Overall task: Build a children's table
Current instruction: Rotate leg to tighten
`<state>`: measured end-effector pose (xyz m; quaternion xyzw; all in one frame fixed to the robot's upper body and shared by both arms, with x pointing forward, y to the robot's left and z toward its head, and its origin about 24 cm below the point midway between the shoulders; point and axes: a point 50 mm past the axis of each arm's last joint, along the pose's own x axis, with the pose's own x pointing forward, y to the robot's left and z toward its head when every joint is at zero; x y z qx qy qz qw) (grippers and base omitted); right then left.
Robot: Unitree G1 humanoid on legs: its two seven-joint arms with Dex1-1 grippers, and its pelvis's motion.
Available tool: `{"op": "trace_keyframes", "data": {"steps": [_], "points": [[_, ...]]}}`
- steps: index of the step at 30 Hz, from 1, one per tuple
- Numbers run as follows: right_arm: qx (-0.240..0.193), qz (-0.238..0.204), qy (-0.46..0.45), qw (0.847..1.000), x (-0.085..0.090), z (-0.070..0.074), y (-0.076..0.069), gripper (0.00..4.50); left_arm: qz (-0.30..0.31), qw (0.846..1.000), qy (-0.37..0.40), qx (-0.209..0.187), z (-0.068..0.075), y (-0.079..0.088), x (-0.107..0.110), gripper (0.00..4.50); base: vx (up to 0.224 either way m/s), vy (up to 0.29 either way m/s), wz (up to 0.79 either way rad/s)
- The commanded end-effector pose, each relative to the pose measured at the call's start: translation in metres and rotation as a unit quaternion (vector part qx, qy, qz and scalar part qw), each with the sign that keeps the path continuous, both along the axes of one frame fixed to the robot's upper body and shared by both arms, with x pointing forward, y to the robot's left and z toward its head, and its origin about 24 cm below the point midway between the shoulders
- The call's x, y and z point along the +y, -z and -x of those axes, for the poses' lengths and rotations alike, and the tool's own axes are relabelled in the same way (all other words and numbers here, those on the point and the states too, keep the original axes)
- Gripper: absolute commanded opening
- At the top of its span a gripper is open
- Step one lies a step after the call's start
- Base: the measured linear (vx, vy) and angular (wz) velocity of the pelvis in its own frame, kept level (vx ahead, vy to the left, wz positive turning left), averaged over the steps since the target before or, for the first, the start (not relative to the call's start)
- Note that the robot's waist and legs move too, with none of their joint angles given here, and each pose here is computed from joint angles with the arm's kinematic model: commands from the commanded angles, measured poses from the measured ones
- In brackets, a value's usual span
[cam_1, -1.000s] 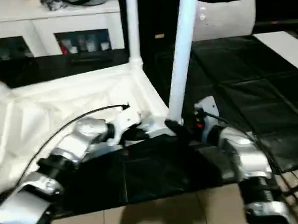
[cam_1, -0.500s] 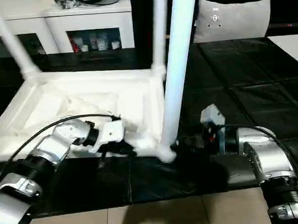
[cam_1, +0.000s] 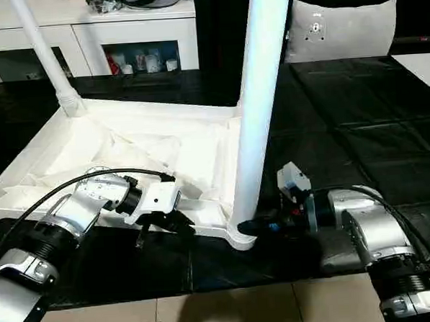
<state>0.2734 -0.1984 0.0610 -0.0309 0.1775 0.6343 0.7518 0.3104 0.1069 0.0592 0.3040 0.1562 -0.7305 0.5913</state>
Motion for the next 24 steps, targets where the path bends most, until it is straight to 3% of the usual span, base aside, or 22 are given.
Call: {"op": "trace_keyframes", "data": {"steps": [1,10,12,14,18,22,24], "points": [[-0.009,-0.007,-0.004,1.0,0.003,-0.004,-0.005,2.05,-0.015,0.999,0.052,-0.001,0.006,0.0,-0.008,0.0,0.0,0.0,0.0],[0.009,-0.037,-0.001,0.999,0.005,0.003,-0.005,1.97,-0.008,1.0,0.006,0.009,0.003,0.002,-0.007,0.0,0.0,0.0,0.0],[0.009,-0.047,0.018,0.999,0.008,0.003,-0.006,1.97,0.0,1.0,-0.025,0.017,0.0,0.001,-0.01,0.0,0.0,0.0,0.0],[0.015,-0.045,0.096,0.994,0.017,-0.005,-0.001,1.97,0.015,0.996,-0.08,0.026,-0.005,0.001,-0.019,0.0,0.0,0.0,0.0],[0.009,-0.022,0.238,0.971,0.033,-0.026,0.01,1.97,0.04,0.982,-0.18,0.037,-0.016,0.001,-0.039,0.0,0.0,0.0,0.0],[0.021,-0.003,0.304,0.953,0.041,-0.037,0.019,1.97,0.049,0.972,-0.226,0.04,-0.021,0.002,-0.053,0.0,0.0,0.0,0.0],[0.034,0.003,0.387,0.922,0.046,-0.049,0.024,1.97,0.069,0.958,-0.275,0.038,-0.026,0.0,-0.067,0.0,0.0,0.0,0.0]]}}
